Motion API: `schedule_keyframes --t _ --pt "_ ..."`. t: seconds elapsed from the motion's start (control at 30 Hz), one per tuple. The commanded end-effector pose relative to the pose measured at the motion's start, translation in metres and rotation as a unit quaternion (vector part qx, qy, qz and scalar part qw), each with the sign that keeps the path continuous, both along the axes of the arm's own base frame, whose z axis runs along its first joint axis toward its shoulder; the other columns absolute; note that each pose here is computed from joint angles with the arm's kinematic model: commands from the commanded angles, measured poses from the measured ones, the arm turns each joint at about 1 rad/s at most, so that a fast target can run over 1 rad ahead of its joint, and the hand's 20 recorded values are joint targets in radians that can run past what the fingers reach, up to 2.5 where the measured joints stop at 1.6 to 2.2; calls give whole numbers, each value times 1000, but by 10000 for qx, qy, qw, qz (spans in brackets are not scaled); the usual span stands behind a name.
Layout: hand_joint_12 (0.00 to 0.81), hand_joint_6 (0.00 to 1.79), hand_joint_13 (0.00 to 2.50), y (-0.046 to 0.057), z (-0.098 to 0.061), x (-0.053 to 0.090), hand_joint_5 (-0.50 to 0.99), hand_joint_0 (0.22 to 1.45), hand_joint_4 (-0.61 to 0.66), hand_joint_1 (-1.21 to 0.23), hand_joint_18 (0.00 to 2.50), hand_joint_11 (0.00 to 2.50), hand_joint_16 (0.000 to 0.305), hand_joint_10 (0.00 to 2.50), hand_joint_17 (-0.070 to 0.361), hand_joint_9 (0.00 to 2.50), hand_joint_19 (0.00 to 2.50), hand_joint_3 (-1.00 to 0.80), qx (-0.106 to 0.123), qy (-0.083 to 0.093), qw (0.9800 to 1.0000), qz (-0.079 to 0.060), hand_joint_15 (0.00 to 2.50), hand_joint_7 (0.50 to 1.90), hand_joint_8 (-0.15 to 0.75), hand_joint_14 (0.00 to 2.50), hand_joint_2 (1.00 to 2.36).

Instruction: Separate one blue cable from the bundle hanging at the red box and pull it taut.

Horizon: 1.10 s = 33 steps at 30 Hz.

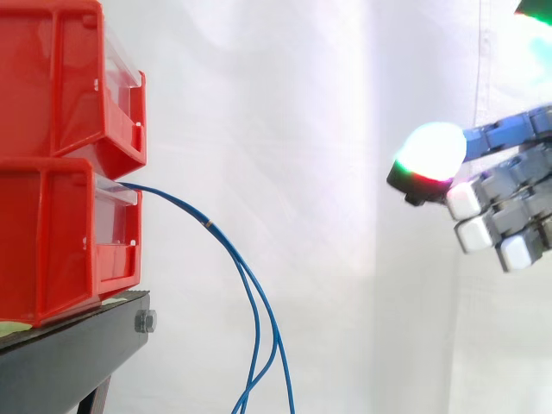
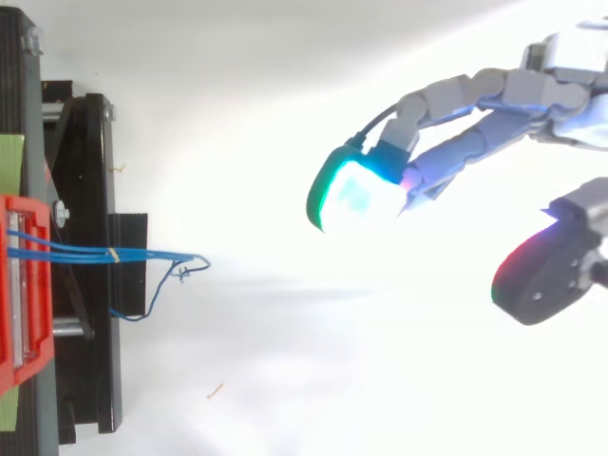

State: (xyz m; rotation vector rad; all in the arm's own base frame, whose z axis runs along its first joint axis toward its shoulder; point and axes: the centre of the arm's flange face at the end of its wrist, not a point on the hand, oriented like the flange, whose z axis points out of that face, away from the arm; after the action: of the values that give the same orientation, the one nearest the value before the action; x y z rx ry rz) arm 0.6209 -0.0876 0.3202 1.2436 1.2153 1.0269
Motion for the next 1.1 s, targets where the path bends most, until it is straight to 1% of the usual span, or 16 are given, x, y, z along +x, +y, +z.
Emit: schedule_keyframes --t 0.0,0.13,0.27,0.33,0.43,0.47,0.6,0.67,0.7,0.73,0.8,0.87,0.93,0.97,1.0,1.07 --pt "370 502 665 3 -6 12 -207 519 208 -670 633 364 48 8 108 683 504 -500 -46 11 10000 -30 333 809 296 11 1000" --pt "370 502 663 8 -4 28 -206 521 212 -670 634 361 48 8 107 685 504 -500 -53 -64 10000 -29 330 811 297 11 1000" --pt "371 502 657 13 -16 42 -206 521 212 -669 634 360 48 10 107 685 494 -500 -124 -33 9999 5 331 810 297 12 1000" --pt "372 502 655 15 -27 56 -205 521 214 -669 634 367 48 9 107 684 494 -500 -135 -2 9999 22 328 811 297 11 1000" --pt "372 502 655 18 -33 70 -205 523 214 -669 633 360 47 10 107 683 495 -500 -131 -17 9999 60 326 810 296 11 1000" --pt "372 502 654 18 -32 72 -205 523 212 -669 633 360 47 8 107 684 495 -500 -129 -32 9999 59 325 809 298 11 1000" --pt "372 502 653 18 -51 82 -204 523 215 -672 633 358 47 10 107 682 494 -500 -245 -41 9997 -19 331 811 297 11 1000" --pt "373 502 653 16 -57 84 -204 522 215 -672 634 360 47 8 106 683 495 -500 -288 -50 9996 -32 332 810 298 11 1000" --pt "372 502 653 17 -58 85 -204 523 217 -670 633 365 47 9 107 688 495 -500 -293 -72 9995 -25 328 811 299 11 1000" --pt "373 502 653 16 -66 87 -204 522 216 -671 633 368 47 9 107 687 495 -500 -310 -70 9995 -54 329 810 300 11 1000" --pt "375 502 653 17 -68 90 -204 523 218 -671 632 361 47 9 106 688 493 -500 -304 -115 9995 -63 328 811 299 11 1000" --pt "373 502 654 18 -76 94 -204 523 218 -672 632 361 47 11 106 690 496 -500 -303 -130 9994 -87 329 810 300 11 1000" --pt "374 502 655 18 -77 96 -203 523 218 -672 631 362 47 9 106 692 492 -500 -312 -135 9993 -133 329 808 300 11 1000" --pt "375 502 655 15 -89 101 -203 523 218 -670 631 374 47 9 106 692 494 -500 -318 -65 9992 -223 332 807 300 11 1000" --pt "375 502 655 13 -89 102 -203 523 218 -671 632 366 47 11 106 694 495 -500 -318 -65 9992 -238 325 811 301 11 1000" --pt "374 502 656 12 -88 107 -203 524 218 -671 632 364 47 8 106 696 496 -500 -310 -104 9993 -193 329 808 301 11 1000"
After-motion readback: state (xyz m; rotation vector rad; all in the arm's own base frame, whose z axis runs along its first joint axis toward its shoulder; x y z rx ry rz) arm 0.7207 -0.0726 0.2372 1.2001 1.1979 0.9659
